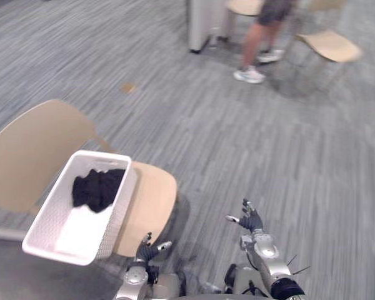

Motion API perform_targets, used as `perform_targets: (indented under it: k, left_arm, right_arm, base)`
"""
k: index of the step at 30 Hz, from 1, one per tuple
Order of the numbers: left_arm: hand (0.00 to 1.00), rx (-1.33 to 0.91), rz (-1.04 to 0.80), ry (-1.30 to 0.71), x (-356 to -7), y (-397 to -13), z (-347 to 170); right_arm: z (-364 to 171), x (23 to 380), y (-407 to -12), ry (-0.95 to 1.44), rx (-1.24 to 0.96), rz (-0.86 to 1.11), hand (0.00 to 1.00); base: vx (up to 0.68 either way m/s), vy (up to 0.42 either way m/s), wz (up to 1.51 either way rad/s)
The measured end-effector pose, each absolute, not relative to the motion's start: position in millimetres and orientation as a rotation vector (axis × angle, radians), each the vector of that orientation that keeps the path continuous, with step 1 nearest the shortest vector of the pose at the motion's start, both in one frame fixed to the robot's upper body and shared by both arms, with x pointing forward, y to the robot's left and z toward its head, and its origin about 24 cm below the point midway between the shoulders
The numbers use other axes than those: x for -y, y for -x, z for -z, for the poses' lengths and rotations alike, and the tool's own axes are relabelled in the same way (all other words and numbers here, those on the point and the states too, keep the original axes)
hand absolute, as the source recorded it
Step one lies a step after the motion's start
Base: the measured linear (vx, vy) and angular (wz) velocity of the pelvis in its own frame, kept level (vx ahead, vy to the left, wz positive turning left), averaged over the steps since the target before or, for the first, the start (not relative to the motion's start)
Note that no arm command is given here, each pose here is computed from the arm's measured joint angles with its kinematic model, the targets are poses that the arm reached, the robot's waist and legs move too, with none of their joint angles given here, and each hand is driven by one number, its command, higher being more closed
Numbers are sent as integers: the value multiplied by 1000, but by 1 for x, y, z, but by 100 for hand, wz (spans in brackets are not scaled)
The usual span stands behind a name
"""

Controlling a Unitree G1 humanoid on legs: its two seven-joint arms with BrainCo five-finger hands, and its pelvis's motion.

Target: Pick up the laundry basket with both hands and put the clothes into the washing machine.

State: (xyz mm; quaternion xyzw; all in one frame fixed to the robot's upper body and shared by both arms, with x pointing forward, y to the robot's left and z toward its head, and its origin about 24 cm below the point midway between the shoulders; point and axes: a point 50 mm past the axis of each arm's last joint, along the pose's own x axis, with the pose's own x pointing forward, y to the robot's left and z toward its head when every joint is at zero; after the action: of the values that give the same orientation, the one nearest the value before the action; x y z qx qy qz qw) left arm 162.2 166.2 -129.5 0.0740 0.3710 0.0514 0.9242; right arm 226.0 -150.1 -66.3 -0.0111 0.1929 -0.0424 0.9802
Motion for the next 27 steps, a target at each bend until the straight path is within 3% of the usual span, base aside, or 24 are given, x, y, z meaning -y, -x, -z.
perform_targets:
  k: [8,11,17,27]
  left_arm:
    - [0,-765,-105,-40,-133,-163,130]
    - [0,-783,-143,-19,-137,-157,133]
    - [0,-784,-110,-86,-145,-157,133]
    - [0,-841,-65,-215,-169,-139,141]
  right_arm:
    - [23,156,-233,28,-170,128,0]
    - [14,157,-235,59,-126,144,0]
    - [8,167,-230,120,-86,230,0]
    - [5,168,-230,288,-71,186,0]
  base:
    - [362,-365,186]
    - [163,-160,170]
    - [107,62,142]
    - [85,114,46]
